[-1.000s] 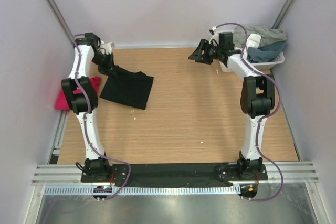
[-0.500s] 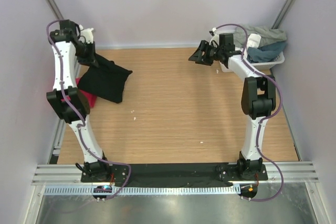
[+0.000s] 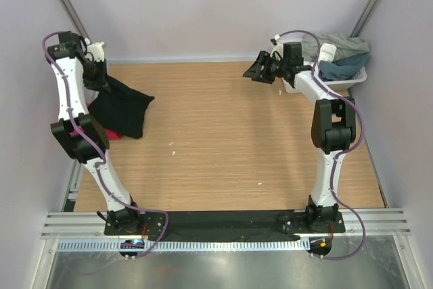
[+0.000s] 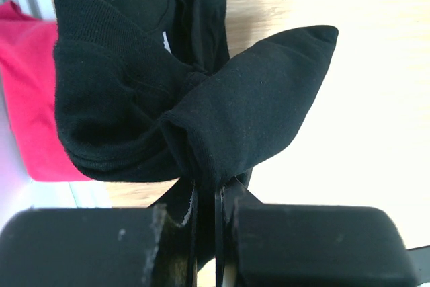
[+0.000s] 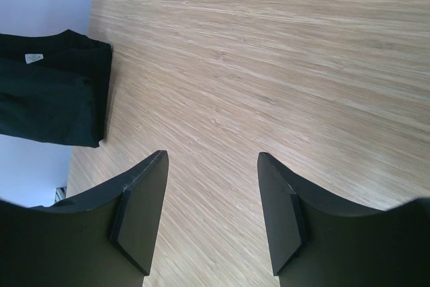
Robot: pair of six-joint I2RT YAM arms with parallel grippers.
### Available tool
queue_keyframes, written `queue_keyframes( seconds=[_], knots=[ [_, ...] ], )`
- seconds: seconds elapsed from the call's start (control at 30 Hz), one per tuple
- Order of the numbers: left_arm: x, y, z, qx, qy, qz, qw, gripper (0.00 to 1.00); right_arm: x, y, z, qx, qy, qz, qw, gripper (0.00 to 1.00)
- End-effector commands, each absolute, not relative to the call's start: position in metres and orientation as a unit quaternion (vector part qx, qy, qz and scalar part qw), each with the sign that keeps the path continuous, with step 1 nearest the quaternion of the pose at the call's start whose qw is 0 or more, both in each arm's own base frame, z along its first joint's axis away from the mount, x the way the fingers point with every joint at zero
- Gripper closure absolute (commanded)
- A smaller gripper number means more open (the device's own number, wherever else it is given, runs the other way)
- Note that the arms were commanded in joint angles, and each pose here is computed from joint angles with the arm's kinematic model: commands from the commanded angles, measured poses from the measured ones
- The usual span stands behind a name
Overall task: Fold and stack the t-shirts
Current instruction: Neatly place the folded tshirt to the corner
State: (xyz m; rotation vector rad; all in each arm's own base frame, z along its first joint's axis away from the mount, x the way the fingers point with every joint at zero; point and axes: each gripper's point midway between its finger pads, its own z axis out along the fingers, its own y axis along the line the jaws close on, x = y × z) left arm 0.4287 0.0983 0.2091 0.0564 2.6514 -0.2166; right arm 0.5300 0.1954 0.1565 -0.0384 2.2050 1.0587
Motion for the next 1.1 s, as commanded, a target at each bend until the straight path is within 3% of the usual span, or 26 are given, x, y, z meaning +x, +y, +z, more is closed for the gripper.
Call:
queue_keyframes(
  seconds=[0.0, 0.77, 1.07],
  knots=[
    [0.364, 0.09, 0.231, 0.015, 0.98, -0.094, 0.172, 1.0, 0.53, 0.197, 0.187, -0.035, 0.828, 0.416, 0.374, 0.38],
    [0.354, 0.127, 0.264, -0.014, 0.974, -0.057, 0.221, 1.0, 0.522, 0.2, 0.184, -0.035, 0.829, 0.419, 0.368, 0.38],
    [0.361, 0.149, 0.233, -0.041, 0.977, -0.033, 0.206, 1.0, 0.518, 0.201, 0.182, -0.035, 0.83, 0.421, 0.365, 0.38]
  ],
)
